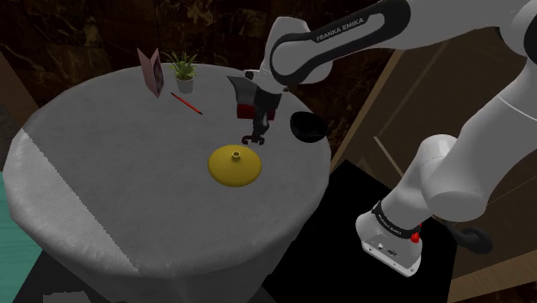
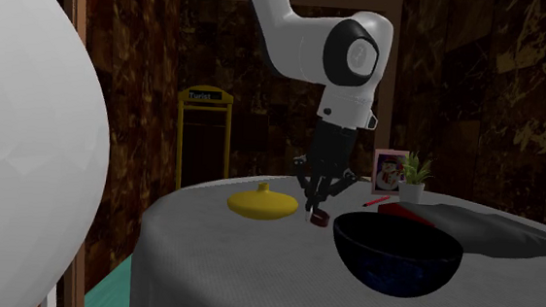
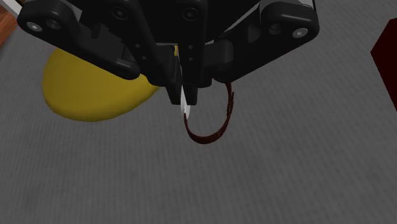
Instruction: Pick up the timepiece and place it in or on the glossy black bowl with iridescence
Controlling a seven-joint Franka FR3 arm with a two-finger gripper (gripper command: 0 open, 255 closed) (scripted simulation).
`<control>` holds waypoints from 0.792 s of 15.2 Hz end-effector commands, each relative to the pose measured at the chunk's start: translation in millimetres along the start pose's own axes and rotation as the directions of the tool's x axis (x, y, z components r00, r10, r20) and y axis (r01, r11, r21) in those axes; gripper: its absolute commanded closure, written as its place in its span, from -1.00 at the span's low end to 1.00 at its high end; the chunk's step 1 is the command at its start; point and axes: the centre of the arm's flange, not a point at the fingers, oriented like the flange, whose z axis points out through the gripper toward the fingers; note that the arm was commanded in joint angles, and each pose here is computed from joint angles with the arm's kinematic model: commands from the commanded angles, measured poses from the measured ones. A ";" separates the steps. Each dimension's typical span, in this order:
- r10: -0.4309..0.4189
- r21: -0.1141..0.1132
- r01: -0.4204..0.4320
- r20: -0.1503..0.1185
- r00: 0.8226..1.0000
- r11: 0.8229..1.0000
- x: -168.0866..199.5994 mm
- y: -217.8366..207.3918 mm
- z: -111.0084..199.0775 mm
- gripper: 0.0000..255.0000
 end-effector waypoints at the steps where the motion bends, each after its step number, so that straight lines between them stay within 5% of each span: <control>1: 0.000 0.000 0.000 0.000 1.000 1.000 0.6 -2.7 -9.1 1.00; 12: 0.000 0.000 0.000 0.000 1.000 1.000 9.4 -14.7 -65.2 1.00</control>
